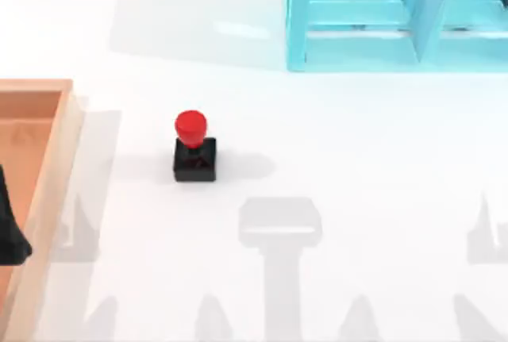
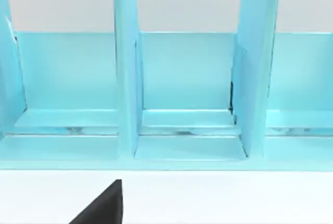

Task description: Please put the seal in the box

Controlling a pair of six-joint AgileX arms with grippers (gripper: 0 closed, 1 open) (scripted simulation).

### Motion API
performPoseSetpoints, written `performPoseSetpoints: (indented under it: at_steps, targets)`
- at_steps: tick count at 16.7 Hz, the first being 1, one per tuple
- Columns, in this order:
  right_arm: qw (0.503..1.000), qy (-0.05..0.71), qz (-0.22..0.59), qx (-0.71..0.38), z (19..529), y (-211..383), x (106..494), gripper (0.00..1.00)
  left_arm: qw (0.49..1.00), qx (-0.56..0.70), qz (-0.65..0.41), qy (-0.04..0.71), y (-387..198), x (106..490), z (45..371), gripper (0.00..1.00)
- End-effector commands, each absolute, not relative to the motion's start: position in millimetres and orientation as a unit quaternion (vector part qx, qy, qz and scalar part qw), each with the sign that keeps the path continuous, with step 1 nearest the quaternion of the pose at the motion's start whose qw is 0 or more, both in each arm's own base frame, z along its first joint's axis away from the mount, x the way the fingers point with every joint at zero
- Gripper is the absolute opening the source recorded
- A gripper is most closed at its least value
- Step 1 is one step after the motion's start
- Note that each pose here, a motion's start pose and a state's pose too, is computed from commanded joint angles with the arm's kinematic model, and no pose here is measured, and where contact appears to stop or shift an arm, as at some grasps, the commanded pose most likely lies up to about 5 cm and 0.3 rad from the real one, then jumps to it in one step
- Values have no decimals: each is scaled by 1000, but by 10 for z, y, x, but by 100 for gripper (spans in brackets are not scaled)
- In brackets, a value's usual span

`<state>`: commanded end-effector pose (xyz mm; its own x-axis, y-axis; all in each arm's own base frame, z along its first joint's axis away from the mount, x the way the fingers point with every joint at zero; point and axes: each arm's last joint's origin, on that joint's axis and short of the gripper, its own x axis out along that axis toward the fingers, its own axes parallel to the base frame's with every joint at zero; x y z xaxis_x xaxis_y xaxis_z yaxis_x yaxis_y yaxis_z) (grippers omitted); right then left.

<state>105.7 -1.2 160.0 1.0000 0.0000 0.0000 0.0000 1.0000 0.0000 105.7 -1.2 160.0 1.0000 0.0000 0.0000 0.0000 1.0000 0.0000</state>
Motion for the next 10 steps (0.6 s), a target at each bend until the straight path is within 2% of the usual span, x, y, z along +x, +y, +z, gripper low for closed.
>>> performPoseSetpoints:
  at_steps: [5,10]
  targets:
    - [1000,0,0,0,1600,-12,1057,100,999,1,-11,35,-38,1067,1648,100]
    - [1000,0,0,0,1600,-12,1057,100,983,4,-54,173,-149,1178,2038,100]
